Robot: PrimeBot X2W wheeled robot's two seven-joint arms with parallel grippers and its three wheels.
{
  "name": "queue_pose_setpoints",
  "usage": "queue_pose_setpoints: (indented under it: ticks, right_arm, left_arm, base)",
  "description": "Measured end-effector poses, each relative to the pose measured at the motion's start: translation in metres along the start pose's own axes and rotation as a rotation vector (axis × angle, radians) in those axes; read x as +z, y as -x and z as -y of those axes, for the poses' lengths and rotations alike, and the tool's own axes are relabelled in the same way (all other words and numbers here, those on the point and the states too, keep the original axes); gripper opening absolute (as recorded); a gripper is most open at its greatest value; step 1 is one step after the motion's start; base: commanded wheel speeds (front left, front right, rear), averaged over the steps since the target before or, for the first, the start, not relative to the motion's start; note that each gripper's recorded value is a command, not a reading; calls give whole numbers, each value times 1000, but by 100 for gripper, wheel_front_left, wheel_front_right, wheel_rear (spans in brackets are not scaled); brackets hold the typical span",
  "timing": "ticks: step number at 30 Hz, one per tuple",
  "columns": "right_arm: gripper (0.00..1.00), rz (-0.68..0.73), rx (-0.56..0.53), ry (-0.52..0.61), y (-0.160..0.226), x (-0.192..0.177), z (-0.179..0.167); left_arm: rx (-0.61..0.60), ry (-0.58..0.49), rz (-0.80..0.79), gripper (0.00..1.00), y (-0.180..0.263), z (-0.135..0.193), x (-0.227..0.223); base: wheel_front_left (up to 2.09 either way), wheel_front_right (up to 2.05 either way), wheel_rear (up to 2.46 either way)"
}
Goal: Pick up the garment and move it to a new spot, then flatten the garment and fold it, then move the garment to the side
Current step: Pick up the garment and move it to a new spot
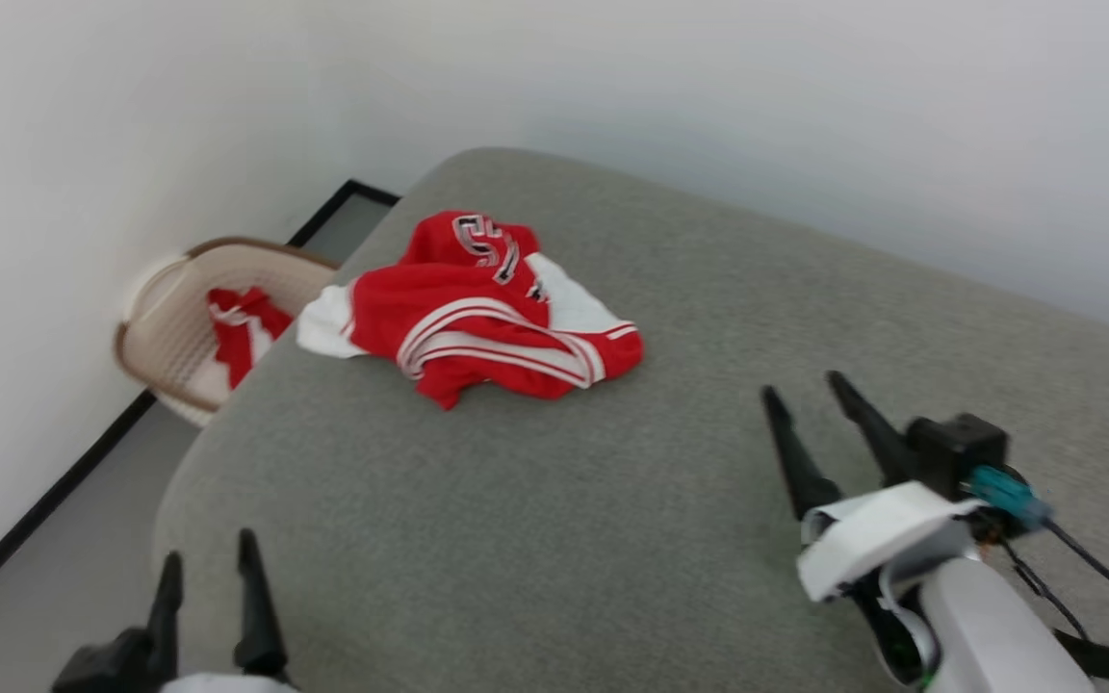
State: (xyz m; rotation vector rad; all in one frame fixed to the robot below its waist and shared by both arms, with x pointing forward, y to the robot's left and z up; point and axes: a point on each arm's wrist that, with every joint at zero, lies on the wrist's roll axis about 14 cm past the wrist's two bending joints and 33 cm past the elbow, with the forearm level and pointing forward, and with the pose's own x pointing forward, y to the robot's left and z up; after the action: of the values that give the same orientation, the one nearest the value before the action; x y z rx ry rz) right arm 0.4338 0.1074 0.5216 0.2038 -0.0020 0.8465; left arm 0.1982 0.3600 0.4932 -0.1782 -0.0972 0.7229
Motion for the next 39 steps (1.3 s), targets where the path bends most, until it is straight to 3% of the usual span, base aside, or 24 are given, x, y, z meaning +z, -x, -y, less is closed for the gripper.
queue_pose_setpoints:
  ticks: [3,10,16,23,28,34,39]
  right_arm:
    - [100,-15,66,-14,-13,-5,-19]
    - [100,-37,92,-38,-17,-14,-23]
    - [100,-22,29,-52,-5,-10,-4]
    - [100,22,-68,-62,21,-1,19]
    - [100,66,-124,-51,32,13,37]
    - [100,132,-229,-62,48,30,74]
    - [100,126,-349,-84,76,20,111]
  left_arm:
    - [64,7,-3,100,9,-15,1]
    - [65,5,-11,100,14,-12,0]
    - [-95,-46,-15,100,-1,18,-3]
    - [-314,-123,48,100,-61,64,25]
    - [-395,-101,47,100,-116,101,56]
    - [-434,-85,-102,100,-171,130,59]
    - [-464,-154,-402,100,-193,156,2]
  base:
    - [0,0,0]
    - [0,0,0]
    - [0,0,0]
    - [0,0,0]
    - [0,0,0]
    - [0,0,0]
    - [0,0,0]
